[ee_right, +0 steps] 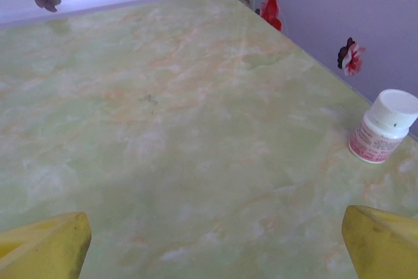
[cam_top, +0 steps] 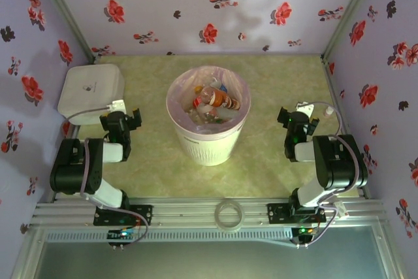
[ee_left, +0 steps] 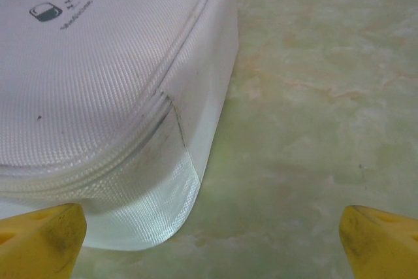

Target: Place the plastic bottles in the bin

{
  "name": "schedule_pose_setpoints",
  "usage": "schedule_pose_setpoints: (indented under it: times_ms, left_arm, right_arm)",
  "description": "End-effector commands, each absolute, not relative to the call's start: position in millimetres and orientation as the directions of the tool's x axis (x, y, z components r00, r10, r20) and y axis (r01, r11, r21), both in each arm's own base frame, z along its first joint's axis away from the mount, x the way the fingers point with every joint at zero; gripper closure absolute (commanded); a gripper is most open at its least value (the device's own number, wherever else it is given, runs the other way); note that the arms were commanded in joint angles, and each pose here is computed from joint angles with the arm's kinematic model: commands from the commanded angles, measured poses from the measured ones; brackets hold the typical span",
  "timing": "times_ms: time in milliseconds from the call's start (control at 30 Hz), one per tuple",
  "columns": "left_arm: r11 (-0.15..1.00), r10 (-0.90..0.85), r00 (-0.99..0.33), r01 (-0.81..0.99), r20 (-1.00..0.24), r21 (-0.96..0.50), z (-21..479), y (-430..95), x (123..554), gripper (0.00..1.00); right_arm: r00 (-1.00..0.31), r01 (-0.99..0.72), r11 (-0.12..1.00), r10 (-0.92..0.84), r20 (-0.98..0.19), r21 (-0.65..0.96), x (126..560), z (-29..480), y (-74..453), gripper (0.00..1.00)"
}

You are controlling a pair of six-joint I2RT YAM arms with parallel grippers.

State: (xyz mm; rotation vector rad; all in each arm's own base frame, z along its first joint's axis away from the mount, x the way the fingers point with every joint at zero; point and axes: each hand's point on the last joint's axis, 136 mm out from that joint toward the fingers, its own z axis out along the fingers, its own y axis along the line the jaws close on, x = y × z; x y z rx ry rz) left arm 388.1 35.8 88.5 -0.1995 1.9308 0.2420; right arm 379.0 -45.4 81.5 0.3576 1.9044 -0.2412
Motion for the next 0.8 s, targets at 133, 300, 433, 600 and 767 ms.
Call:
schedule_pose_setpoints:
  times_ms: [133,300,433,600,767]
  left_arm:
    - [0.965,-0.014,-0.315,-0.254,-0.949,0.07,98.4,37.6,392.2,0.0]
    - [0.964,-0.014,-0.316,-0.255,-0.949,0.07,98.3,38.0,392.1,0.0]
    - [0.965,-0.013,-0.316,-0.254,-0.949,0.072,98.2,37.6,392.0,0.0]
    - [0.964,-0.012,-0.316,-0.254,-0.949,0.072,98.5,37.5,392.2,0.0]
    - [0.965,-0.012,-0.317,-0.254,-0.948,0.072,98.0,37.4,392.2,0.0]
  right_arm:
    - [-0.304,0.359,0.933,0.132,-0.944,0.015,383.8,91.1,-47.1,0.01]
    - [-0.299,0.358,0.934,0.13,-0.945,0.015,383.9,91.1,-47.0,0.01]
    - [-0.298,0.357,0.934,0.128,-0.946,0.014,384.0,90.7,-47.0,0.01]
    - [-0.297,0.358,0.934,0.127,-0.946,0.013,384.1,90.9,-47.5,0.01]
    - [-0.321,0.341,0.94,0.121,-0.939,0.005,388.6,87.8,-43.9,0.01]
